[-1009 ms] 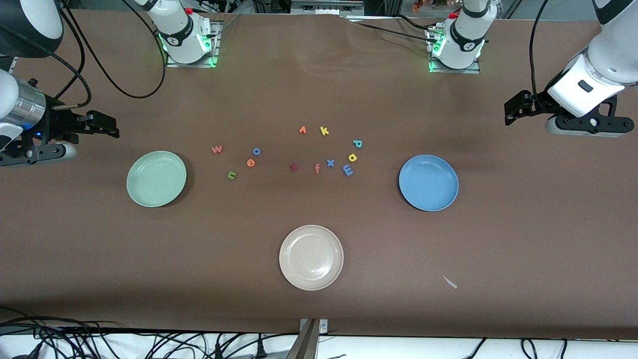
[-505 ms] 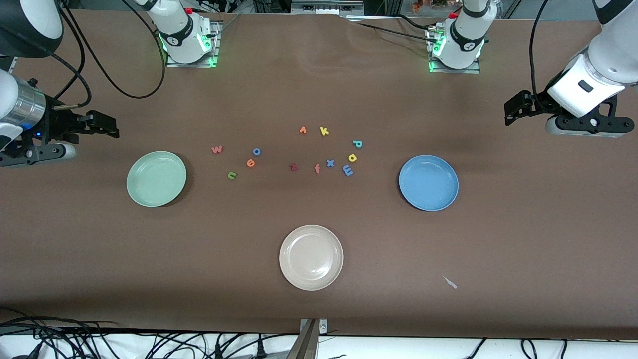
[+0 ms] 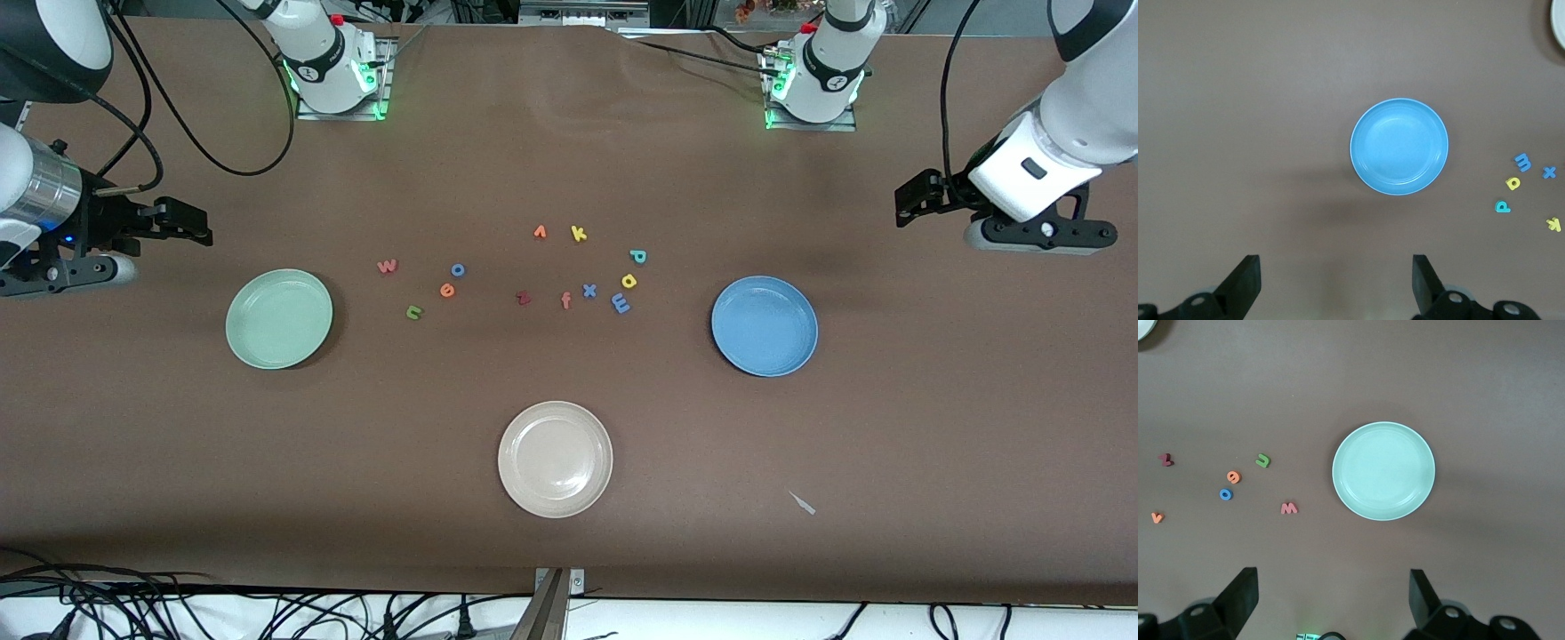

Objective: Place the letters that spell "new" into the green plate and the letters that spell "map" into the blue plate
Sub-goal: 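Move the left gripper over the blue plate toward the letters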

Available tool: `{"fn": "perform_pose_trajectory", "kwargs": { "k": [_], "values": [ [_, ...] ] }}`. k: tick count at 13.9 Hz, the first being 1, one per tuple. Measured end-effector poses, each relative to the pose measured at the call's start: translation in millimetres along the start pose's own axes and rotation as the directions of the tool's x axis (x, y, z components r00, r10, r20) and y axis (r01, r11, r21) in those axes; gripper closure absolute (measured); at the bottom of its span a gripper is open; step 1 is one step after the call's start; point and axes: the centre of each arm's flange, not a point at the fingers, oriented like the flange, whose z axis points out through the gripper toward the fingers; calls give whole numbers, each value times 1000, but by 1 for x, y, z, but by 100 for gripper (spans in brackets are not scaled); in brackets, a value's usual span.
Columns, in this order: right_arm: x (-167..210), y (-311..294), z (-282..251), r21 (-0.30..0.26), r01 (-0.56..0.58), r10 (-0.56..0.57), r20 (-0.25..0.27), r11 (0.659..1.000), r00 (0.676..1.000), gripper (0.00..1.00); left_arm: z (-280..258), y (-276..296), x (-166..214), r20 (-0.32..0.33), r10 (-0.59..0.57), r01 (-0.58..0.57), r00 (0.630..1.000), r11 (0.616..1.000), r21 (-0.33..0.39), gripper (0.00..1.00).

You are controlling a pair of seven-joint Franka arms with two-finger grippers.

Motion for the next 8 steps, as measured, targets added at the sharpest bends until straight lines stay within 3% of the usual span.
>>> {"fn": "perform_pose_trajectory", "kwargs": {
  "k": [8],
  "values": [
    [0, 0, -1, 0, 0, 0, -1, 1000, 1000, 0, 121, 58, 54, 187, 92, -87, 978, 996, -34, 0]
  ]
}}
